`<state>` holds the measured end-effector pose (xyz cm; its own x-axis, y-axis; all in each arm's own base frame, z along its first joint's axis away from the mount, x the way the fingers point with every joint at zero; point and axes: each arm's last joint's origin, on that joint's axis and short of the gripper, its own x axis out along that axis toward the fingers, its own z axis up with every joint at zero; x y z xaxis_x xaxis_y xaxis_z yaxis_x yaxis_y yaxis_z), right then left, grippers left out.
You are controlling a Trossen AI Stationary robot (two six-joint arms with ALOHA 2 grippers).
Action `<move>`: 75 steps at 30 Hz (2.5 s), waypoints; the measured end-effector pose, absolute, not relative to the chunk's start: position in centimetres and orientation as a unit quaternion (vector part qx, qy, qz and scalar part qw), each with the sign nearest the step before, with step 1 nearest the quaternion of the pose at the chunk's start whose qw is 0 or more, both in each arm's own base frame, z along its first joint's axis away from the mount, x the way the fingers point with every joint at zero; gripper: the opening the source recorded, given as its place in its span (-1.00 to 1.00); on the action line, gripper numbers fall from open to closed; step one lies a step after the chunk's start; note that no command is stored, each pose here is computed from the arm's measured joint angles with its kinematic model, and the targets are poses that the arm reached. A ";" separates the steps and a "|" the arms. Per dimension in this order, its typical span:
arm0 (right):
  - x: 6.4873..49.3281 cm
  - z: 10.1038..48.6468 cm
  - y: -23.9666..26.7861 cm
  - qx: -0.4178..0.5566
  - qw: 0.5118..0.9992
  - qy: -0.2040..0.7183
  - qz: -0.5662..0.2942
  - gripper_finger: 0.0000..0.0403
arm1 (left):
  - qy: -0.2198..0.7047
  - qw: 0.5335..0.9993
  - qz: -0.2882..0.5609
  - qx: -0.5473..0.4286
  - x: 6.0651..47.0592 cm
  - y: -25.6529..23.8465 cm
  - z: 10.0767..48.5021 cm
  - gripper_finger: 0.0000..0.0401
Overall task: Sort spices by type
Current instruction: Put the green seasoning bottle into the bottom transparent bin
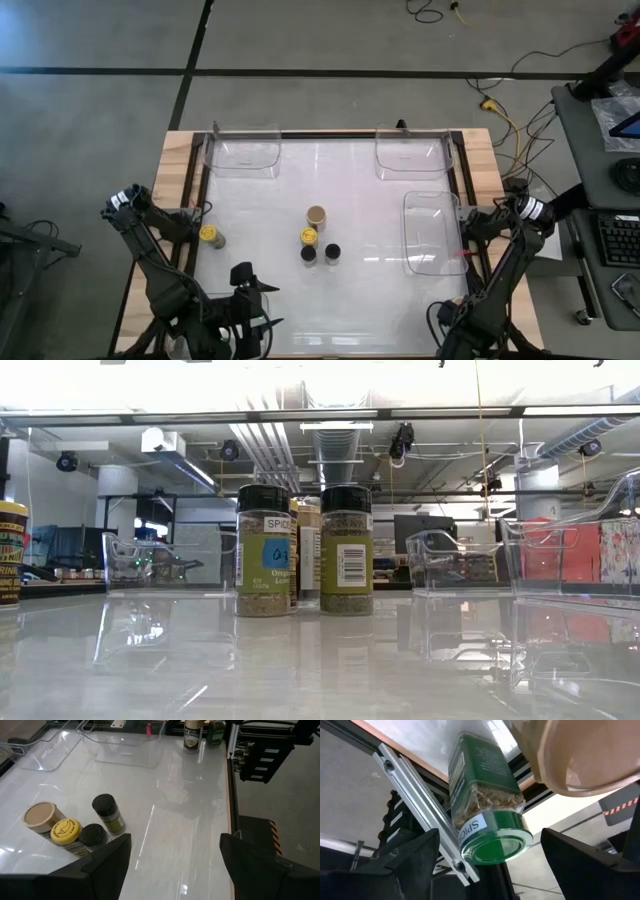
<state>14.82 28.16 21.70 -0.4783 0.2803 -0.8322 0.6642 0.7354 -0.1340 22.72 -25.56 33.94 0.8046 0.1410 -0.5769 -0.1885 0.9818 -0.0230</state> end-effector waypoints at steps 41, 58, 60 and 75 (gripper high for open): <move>15.9 23.4 29.2 0.312 0.436 0.827 -0.170 0.03 | 0.302 0.949 0.086 -0.036 22.7 -25.5 33.9 0.43; 21.7 27.3 27.9 0.369 0.578 0.718 -0.119 0.02 | 0.315 0.944 0.091 -0.016 22.5 -25.3 33.7 0.43; 23.1 27.7 27.7 0.365 0.603 0.702 -0.105 0.02 | 0.325 0.941 0.091 -0.012 22.3 -25.1 33.6 0.43; 31.6 27.8 25.3 0.133 0.686 0.709 -0.093 0.02 | 0.387 0.917 0.089 -0.043 21.3 -24.3 34.9 0.43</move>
